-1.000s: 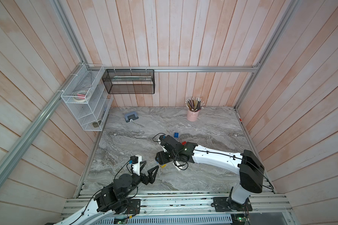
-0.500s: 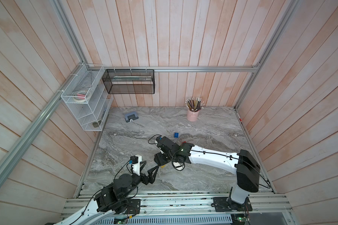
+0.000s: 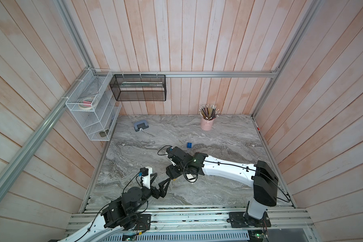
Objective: Assemble a spoon with lego
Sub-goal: Assemble the lego brick with the lego brick.
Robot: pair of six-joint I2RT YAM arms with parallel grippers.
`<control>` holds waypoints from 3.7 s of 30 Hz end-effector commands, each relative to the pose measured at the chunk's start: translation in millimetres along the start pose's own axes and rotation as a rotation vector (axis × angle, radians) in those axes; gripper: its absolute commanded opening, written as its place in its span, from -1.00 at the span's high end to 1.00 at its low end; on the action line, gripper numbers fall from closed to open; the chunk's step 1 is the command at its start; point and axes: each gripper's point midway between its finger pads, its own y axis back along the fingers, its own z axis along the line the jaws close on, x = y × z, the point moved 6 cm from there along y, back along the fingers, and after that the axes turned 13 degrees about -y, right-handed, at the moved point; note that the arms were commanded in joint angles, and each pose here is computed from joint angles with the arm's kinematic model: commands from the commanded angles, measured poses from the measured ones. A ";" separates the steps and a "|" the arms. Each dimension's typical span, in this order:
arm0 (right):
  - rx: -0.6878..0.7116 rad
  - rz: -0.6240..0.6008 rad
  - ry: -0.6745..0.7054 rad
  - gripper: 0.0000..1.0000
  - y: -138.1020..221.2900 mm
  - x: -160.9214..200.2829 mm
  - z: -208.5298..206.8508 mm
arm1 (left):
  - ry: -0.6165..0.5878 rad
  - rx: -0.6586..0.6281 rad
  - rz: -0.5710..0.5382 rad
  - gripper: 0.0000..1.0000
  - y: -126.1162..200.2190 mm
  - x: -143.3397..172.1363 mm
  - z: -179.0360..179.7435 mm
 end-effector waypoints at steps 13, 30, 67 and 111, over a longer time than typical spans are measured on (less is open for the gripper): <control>0.098 0.137 0.081 0.01 -18.7 25.2 -17.9 | -0.009 -0.006 0.006 -1.00 -1.2 5.4 1.9; 0.186 0.165 0.109 0.03 -26.6 39.1 -21.1 | -0.009 -0.009 0.007 -1.00 -1.3 5.6 2.2; 0.305 -0.039 -0.135 -0.11 -14.5 14.5 -33.2 | -0.007 -0.006 0.006 -1.00 -0.9 4.8 1.7; 0.169 -0.278 -0.196 -0.74 88.7 -29.1 -57.1 | 0.011 0.027 0.074 -1.00 -9.0 13.8 -4.3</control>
